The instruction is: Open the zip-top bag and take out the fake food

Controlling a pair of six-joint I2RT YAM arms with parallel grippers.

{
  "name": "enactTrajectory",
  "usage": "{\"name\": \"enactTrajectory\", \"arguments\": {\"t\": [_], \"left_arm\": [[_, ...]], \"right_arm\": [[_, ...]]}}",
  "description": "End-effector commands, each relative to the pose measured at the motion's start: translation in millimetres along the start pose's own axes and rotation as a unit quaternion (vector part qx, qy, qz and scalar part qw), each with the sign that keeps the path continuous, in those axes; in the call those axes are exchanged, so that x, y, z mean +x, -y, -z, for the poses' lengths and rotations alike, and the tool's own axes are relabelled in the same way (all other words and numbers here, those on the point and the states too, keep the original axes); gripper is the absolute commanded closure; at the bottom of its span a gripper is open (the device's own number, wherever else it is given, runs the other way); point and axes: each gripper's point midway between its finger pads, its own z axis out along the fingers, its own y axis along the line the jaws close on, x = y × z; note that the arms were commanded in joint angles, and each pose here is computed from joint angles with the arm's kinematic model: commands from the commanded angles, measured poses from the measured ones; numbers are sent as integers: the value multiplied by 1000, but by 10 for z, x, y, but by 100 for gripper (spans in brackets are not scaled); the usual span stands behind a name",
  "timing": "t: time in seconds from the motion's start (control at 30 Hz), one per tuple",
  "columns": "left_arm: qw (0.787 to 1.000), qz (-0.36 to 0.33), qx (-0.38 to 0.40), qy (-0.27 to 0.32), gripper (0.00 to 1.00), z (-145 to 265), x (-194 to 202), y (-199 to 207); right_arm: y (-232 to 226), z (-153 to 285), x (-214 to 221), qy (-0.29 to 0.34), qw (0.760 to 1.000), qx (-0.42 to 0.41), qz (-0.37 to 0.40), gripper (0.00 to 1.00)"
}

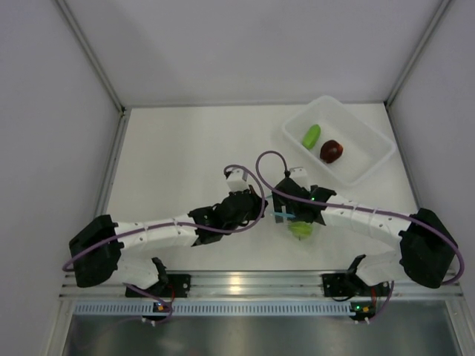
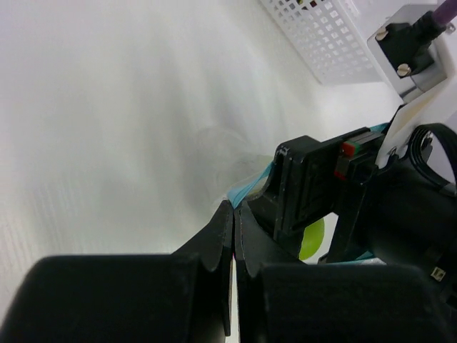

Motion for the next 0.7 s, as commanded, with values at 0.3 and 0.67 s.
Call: {"name": "enactTrajectory", "arguments": {"t": [0.3,0.67], "left_arm": [[992,-27,-110,52,100,-45,-104,-280],[984,-28,-150,87,100,-8,-744,-511]], "right_arm": [[220,-237,424,-58,995,77,35,1],[-347,-267,-321,35,999,13,12,3]]}}
